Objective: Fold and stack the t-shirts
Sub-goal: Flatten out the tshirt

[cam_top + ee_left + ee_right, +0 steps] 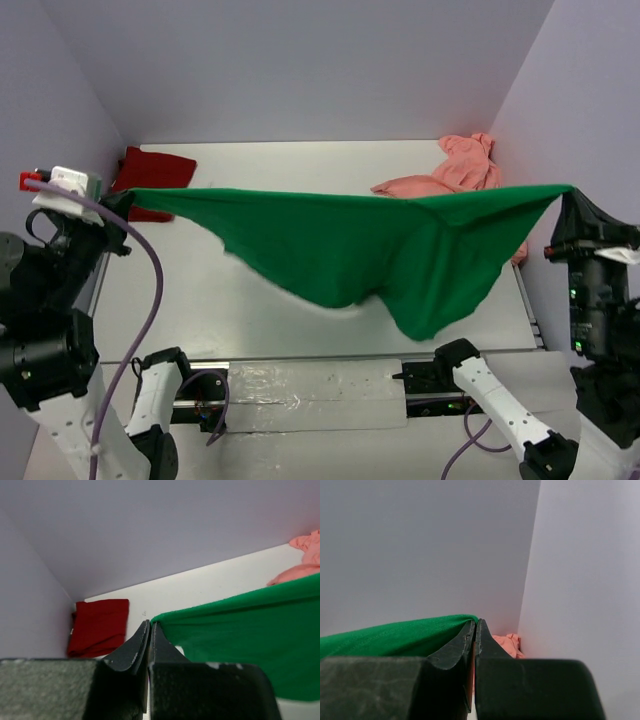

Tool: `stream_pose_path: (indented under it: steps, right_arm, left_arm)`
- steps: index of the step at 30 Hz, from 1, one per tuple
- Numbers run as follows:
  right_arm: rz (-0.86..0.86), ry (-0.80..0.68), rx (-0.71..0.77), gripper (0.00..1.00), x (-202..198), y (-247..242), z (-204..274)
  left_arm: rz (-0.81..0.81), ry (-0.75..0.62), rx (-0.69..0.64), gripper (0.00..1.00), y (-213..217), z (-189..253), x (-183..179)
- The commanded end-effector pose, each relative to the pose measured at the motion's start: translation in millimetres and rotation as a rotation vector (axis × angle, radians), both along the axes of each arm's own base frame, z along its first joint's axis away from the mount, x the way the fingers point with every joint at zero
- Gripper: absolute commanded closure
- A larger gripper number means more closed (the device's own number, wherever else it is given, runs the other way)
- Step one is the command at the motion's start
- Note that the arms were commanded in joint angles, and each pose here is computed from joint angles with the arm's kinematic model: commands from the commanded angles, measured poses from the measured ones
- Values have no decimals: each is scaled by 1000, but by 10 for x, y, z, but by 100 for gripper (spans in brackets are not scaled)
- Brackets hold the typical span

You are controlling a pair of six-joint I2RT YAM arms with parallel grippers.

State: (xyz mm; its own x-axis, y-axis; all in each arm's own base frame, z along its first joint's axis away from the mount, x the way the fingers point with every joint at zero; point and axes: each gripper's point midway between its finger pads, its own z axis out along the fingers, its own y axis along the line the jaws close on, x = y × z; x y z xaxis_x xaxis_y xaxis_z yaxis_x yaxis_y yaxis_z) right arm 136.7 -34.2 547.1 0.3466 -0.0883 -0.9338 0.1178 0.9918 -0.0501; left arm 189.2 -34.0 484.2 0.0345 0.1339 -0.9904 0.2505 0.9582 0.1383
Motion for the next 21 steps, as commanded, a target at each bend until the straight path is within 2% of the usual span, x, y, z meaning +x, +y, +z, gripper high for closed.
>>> stream_pose_path:
  steps: [1,4,7,10,15,21]
  right_arm:
    - [-72,-90,33,100,-393,-227,139]
    - [-84,-131,45,100,-616,-284,240]
    - [-67,-132,44,100,-600,-248,321]
    - [-53,-81,15,100,-295,-140,347]
    - [-35,-13,-40,100,385,86,340]
    - [-52,101,-107,100,1480,354,183]
  left_arm:
    - [156,-68,-10,100,195,226,-212]
    - [194,-132,-13,100,197,446,-439]
    - [222,-192,-25,100,219,667,-556]
    - [213,-197,-39,100,243,723,-410]
    - [189,-94,-51,100,365,368,303]
    - [157,-12,-63,100,543,-40,1305]
